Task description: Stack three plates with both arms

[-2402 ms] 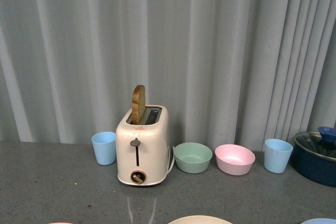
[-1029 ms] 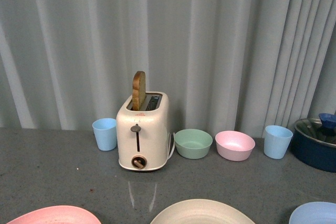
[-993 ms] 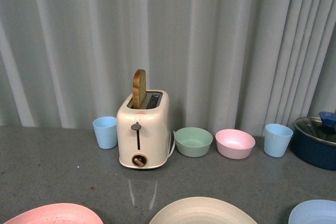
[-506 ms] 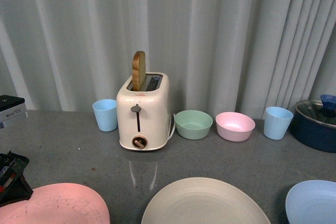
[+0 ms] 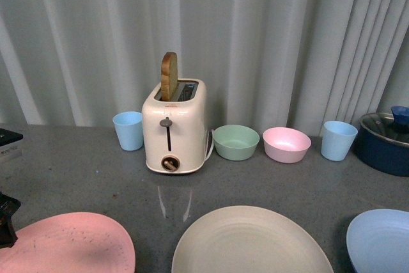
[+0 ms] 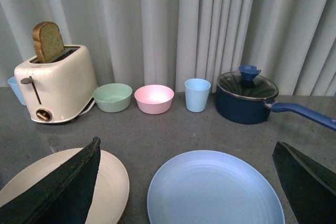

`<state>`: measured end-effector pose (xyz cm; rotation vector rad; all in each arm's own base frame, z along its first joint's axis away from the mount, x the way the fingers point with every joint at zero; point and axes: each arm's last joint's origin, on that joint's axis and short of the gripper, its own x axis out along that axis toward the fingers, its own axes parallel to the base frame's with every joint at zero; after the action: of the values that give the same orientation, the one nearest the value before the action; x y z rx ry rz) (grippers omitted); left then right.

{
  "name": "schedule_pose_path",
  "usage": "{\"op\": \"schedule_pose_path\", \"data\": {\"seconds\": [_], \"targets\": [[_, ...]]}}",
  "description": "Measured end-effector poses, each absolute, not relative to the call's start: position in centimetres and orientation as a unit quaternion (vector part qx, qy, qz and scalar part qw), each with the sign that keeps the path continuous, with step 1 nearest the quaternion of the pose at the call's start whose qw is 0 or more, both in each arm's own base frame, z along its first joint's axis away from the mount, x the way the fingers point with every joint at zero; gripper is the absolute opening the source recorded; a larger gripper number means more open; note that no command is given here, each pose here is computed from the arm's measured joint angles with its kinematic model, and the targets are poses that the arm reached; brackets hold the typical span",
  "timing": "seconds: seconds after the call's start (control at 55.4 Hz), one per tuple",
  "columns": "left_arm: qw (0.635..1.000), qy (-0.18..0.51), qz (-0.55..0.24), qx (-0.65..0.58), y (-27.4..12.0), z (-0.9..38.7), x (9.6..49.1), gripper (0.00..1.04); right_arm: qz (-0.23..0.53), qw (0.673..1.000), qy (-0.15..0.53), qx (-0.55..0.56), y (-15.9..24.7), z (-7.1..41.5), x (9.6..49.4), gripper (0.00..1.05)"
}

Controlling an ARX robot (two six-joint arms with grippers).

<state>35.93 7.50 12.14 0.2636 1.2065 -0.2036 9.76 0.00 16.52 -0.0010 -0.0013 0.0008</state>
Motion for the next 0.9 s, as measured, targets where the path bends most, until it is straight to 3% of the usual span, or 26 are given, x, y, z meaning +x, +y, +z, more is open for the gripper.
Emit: {"op": "schedule_pose_path", "data": {"seconds": [0.903], "targets": [[0.781,0.605,-0.091,0.125,7.7,7.9,36.2,0.98,0.000,1.000,-0.001,0.000,0.0,16.5,9.8,0.97]]}}
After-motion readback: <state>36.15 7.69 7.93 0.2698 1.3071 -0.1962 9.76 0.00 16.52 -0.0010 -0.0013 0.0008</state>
